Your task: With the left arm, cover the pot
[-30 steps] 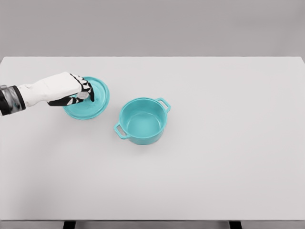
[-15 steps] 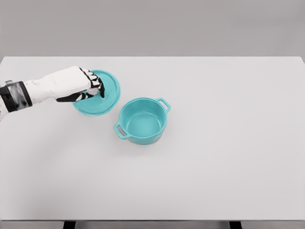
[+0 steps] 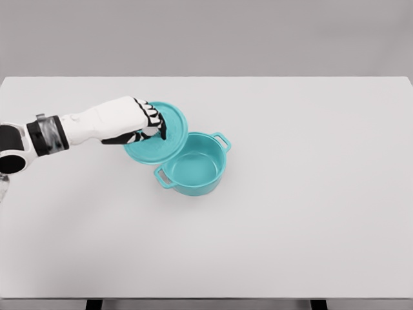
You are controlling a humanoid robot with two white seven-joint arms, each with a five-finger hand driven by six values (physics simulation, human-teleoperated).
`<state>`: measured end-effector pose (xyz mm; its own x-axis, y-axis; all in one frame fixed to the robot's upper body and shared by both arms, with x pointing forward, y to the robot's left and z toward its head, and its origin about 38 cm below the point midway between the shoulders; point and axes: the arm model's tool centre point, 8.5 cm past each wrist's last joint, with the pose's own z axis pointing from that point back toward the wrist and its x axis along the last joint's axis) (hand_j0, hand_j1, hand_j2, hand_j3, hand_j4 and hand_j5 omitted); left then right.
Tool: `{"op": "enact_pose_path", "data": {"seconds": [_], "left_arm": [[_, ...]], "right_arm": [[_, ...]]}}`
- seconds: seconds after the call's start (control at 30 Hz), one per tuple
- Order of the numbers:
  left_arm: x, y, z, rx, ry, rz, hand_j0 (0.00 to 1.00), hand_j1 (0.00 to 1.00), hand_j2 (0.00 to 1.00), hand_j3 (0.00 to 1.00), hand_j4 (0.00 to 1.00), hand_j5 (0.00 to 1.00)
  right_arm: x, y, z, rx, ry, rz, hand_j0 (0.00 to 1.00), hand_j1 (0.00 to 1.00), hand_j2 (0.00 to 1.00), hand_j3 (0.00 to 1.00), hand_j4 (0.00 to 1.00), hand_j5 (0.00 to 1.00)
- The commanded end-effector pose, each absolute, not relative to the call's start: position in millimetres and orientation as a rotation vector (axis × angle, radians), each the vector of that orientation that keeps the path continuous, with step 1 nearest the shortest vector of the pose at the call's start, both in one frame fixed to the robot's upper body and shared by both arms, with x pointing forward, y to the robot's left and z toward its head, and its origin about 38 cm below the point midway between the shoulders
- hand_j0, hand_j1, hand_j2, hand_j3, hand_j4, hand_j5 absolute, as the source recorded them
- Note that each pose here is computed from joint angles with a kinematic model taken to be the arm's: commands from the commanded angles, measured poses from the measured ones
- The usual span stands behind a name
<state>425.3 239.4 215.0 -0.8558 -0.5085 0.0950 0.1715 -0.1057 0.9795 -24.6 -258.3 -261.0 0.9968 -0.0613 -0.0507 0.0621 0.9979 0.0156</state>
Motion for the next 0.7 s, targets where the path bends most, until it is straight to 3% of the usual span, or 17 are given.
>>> {"op": "enact_pose_path", "data": {"seconds": [0.0, 0.67], "left_arm": [[422.4, 230.8, 214.4, 0.343, -1.743, -2.012, 0.51, 0.51, 0.51, 0.51, 0.51, 0.51], [412.4, 183.5, 198.7, 0.222, -1.81, -2.035, 0.51, 0.51, 0.51, 0.51, 0.51, 0.51]], "right_arm": [[-24.9, -258.1, -260.9, 0.018, 0.051, -0.062, 1.0, 1.0, 1.0, 1.0, 1.0, 1.0], [-24.9, -258.1, -260.9, 0.018, 0.051, -0.062, 1.0, 1.0, 1.0, 1.0, 1.0, 1.0]]}}
